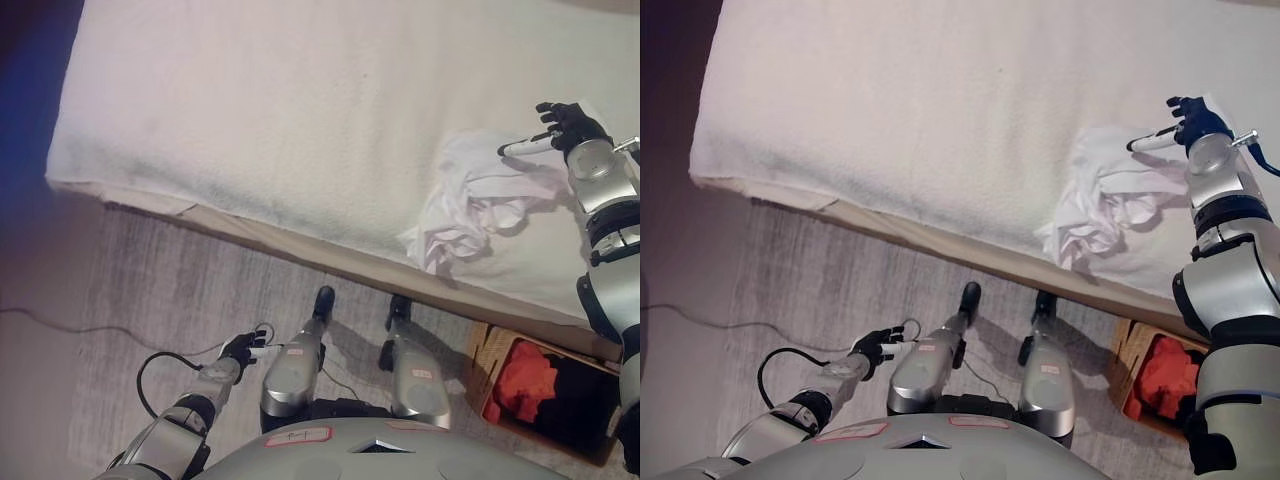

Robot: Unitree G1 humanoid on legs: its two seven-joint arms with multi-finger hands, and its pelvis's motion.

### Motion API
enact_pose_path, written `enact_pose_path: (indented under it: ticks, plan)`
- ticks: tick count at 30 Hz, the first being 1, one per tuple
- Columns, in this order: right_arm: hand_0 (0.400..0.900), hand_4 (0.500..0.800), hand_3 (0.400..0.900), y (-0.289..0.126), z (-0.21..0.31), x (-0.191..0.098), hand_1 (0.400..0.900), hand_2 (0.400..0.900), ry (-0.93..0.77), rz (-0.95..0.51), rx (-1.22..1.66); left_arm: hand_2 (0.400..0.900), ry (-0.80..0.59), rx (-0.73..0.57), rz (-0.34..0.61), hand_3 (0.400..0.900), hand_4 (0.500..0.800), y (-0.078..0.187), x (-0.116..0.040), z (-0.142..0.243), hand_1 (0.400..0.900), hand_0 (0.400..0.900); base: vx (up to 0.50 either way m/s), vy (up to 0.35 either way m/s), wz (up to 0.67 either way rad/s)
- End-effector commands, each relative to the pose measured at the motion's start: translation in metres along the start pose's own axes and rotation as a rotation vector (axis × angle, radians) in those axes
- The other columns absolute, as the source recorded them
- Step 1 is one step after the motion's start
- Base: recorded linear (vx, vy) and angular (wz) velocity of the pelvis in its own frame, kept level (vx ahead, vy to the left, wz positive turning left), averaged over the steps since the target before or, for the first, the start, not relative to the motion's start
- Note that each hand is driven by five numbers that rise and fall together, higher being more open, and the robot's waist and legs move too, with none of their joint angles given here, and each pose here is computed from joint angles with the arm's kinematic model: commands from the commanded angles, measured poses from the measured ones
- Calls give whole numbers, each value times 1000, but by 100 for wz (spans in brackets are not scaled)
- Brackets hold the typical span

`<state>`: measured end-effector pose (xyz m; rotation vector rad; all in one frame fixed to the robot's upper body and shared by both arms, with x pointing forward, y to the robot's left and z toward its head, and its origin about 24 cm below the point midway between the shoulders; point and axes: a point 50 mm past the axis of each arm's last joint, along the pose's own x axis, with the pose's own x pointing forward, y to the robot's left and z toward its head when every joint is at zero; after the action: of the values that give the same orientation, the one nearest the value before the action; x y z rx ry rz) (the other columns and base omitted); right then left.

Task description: Put the clothes on the bed into the basket.

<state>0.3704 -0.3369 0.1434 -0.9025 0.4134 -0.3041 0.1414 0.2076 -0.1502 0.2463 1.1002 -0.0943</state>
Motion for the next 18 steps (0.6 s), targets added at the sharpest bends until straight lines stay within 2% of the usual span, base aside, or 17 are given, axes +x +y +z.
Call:
enact_pose_path:
  ticks: [1,11,18]
  plan:
    - [900,800,900,-48,35,-3,900,900,-94,-164,-32,900,85,67,19,900,800,15,-8,-30,900,900,10,0,26]
    - [900,800,900,-63,20,-5,900,900,-51,-202,-4,900,56,121,-42,900,800,2,-8,-29,900,900,1,20,16]
    - [900,800,900,-72,8,-7,900,900,-15,-217,30,900,38,146,-82,900,800,-8,-10,-30,900,900,-17,40,2]
